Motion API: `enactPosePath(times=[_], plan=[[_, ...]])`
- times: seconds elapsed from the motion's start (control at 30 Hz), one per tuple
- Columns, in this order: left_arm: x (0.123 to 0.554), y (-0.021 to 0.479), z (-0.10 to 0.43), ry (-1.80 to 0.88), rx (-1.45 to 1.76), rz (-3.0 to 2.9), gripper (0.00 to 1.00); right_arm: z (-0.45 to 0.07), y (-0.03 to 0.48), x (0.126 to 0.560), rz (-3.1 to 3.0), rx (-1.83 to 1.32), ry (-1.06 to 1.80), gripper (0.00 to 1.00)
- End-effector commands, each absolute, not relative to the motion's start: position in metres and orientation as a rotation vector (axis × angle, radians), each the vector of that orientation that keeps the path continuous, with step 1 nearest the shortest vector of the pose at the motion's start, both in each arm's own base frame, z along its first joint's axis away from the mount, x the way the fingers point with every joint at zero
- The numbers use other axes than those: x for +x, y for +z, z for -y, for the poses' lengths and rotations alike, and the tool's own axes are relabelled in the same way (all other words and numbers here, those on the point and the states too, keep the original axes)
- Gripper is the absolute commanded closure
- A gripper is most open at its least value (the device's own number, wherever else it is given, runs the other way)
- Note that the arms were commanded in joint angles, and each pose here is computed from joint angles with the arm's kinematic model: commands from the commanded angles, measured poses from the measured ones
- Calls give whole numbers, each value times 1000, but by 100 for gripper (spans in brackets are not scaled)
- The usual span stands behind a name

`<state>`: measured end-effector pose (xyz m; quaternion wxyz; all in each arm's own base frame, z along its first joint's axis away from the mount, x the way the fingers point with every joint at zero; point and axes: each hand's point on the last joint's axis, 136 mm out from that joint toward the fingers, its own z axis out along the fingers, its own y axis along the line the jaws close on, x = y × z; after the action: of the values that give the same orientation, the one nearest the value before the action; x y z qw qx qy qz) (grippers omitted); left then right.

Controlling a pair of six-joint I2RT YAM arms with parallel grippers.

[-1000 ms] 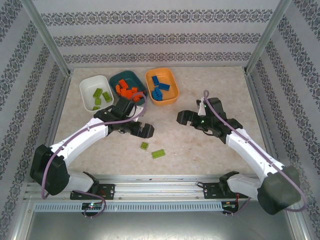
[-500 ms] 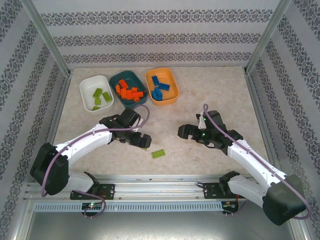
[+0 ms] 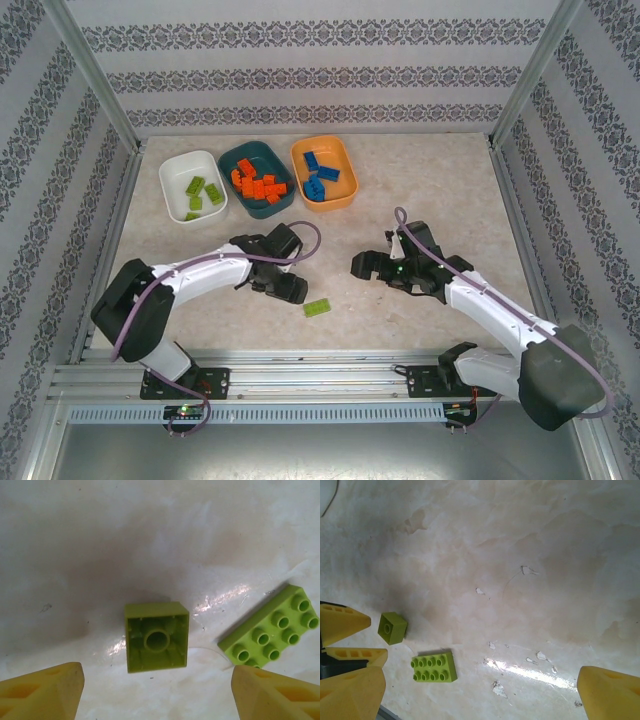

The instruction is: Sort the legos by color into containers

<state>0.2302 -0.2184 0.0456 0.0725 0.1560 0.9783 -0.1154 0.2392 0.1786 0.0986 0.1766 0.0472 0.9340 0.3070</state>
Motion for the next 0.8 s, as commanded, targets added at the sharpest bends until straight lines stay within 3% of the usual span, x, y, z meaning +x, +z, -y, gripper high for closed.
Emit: enactPosePath(times=[0.0,0.77], plan=[[242,49,229,-314,471,-2900,26,-186,106,244,-2617,116,899,2],[235,17,225,-181,491,-2980,52,-185,105,241,-2619,122,895,2]])
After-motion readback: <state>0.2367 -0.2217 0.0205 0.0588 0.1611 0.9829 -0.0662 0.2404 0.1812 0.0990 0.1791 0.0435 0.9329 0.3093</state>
